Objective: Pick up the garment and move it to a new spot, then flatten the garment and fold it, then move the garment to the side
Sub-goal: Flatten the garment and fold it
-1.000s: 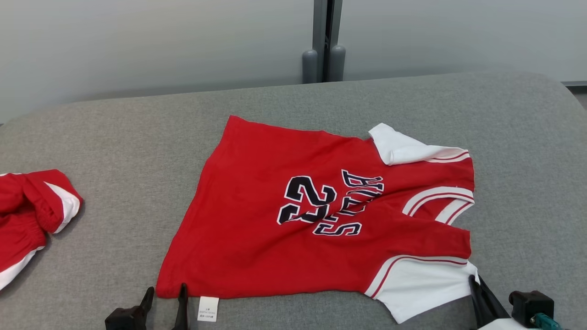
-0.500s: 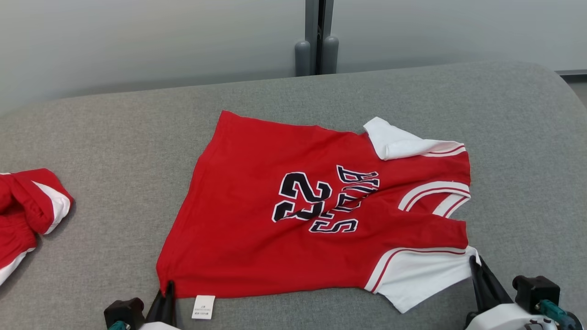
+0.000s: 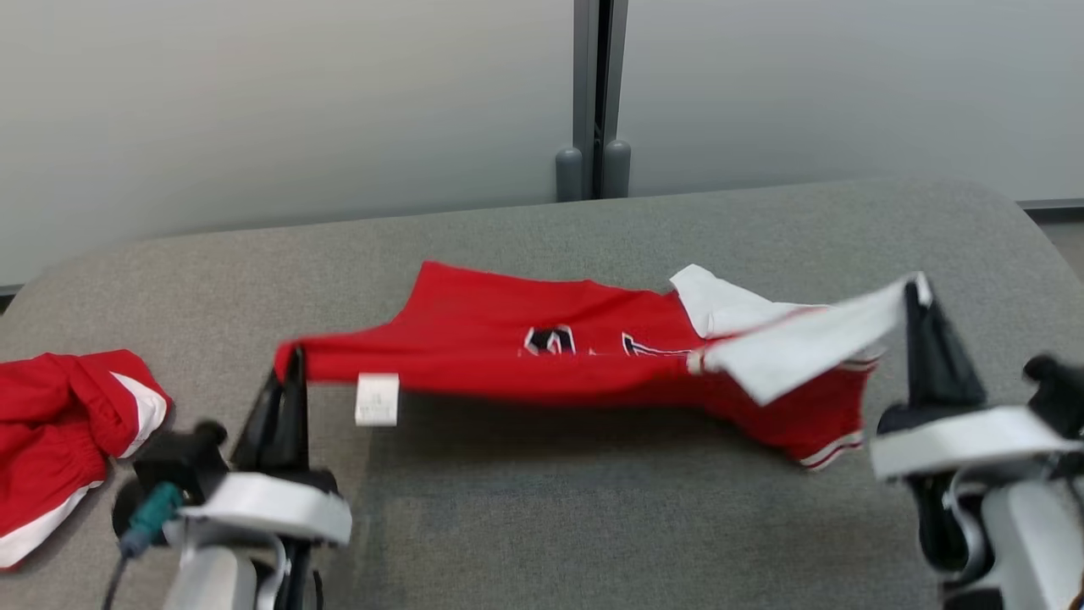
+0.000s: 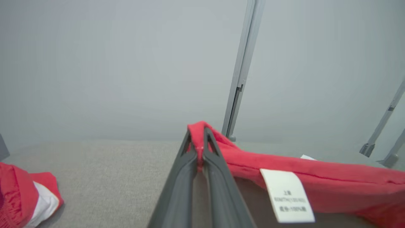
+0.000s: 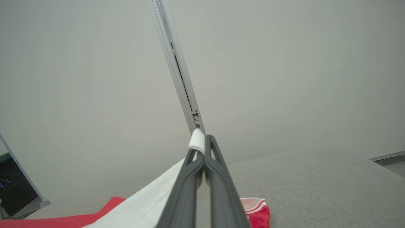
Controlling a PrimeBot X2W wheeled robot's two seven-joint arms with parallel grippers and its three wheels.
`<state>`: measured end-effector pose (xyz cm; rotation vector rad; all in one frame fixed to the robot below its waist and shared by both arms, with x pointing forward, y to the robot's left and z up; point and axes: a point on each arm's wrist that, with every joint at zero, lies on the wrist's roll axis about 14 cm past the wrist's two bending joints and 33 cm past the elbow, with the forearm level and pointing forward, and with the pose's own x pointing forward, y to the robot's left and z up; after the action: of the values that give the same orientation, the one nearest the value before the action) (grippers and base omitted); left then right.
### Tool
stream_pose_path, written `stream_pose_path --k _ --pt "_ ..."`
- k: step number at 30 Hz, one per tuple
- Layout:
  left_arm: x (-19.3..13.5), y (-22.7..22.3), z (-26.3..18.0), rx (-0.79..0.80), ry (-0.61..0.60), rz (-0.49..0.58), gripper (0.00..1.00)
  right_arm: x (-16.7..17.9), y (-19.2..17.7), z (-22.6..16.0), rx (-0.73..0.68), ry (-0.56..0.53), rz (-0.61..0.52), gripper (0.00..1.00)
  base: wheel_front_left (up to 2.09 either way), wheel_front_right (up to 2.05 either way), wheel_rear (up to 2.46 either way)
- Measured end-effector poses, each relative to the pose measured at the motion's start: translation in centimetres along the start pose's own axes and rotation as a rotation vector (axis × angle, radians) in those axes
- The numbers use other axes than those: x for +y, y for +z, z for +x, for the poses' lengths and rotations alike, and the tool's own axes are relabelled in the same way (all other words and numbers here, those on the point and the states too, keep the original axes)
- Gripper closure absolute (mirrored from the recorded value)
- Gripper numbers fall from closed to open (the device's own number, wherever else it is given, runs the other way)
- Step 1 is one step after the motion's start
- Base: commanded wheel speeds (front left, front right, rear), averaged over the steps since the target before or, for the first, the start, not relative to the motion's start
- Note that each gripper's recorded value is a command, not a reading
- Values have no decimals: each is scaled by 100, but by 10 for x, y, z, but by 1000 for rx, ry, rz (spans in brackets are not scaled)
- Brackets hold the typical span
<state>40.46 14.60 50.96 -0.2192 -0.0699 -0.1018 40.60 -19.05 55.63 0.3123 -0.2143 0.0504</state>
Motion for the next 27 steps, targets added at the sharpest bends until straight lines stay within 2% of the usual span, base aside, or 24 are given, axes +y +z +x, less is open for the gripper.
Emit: stream_pose_path --k 5,7,12,18,21,26,27 --pt "-8 69 28 -194 -41 -7 100 15 87 30 -242 62 44 100 0 0 0" --pt "-12 96 37 -260 -70 22 100 22 119 38 -322 96 27 100 0 0 0" --pt "-15 142 63 -331 -110 42 100 32 179 56 -463 154 -6 100 0 0 0" --pt "-7 163 104 -289 -118 110 100 33 191 99 -455 167 -39 100 0 0 0" --pt "-2 156 132 -252 -116 140 100 37 186 133 -429 177 -61 100 0 0 0" --pt "2 151 187 -260 -105 187 100 41 173 198 -392 185 -184 100 0 0 0" --pt "2 151 187 -260 -105 187 100 41 173 198 -392 185 -184 100 0 0 0"
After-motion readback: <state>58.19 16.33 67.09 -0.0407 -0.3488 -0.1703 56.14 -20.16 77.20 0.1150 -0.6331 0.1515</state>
